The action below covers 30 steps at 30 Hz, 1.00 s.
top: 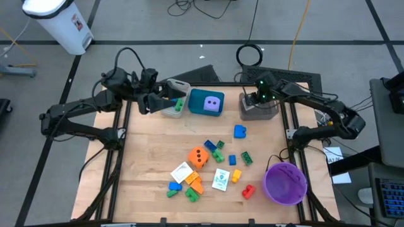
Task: Pick & Place Toys
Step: Put the black deck of cards into the black bin
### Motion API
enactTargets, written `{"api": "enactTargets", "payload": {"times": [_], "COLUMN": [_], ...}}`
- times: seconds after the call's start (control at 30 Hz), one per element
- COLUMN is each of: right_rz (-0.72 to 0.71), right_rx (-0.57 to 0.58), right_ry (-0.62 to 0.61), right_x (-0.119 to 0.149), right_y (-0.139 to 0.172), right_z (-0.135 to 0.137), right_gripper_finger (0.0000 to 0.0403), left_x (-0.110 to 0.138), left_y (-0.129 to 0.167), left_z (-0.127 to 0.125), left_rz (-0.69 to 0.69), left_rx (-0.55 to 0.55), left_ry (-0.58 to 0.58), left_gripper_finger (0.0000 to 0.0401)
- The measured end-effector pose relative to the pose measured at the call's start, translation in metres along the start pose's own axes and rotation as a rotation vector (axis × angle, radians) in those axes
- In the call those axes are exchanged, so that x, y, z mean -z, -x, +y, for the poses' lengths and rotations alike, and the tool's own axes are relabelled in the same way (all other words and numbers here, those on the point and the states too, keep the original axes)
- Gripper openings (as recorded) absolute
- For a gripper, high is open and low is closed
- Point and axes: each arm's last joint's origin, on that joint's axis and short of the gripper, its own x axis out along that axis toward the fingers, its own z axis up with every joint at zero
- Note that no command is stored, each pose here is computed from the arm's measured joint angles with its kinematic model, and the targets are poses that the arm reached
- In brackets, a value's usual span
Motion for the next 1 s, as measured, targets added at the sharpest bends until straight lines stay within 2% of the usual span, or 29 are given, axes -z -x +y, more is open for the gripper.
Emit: {"api": "enactTargets", "payload": {"times": [0.33, 0.57, 0.67, 0.87, 1.0], "right_rz": [0.064, 0.012, -0.001, -0.009, 0.002], "right_rx": [-0.006, -0.046, -0.04, -0.017, -0.05], "right_ry": [-0.018, -0.016, -0.028, -0.066, -0.087], "right_x": [0.0, -0.007, -0.01, -0.015, -0.017], "right_y": [-0.019, -0.026, -0.026, -0.025, -0.024], "right_z": [-0.001, 0.001, -0.003, -0.015, -0.02], "right_gripper_finger": [0.007, 0.0078, 0.0078, 0.008, 0.0095], "left_x": [-0.001, -0.007, -0.01, -0.013, -0.015], "left_y": [0.001, 0.005, 0.007, 0.01, 0.012], "left_z": [0.0, 0.006, 0.009, 0.013, 0.015], "left_rz": [0.017, -0.026, -0.064, -0.081, -0.095], "left_rx": [0.023, -0.029, -0.075, -0.099, -0.117], "left_ry": [-0.013, -0.046, -0.054, -0.089, -0.094], "left_gripper_finger": [0.0397, 0.0397, 0.0397, 0.0397, 0.0397]}}
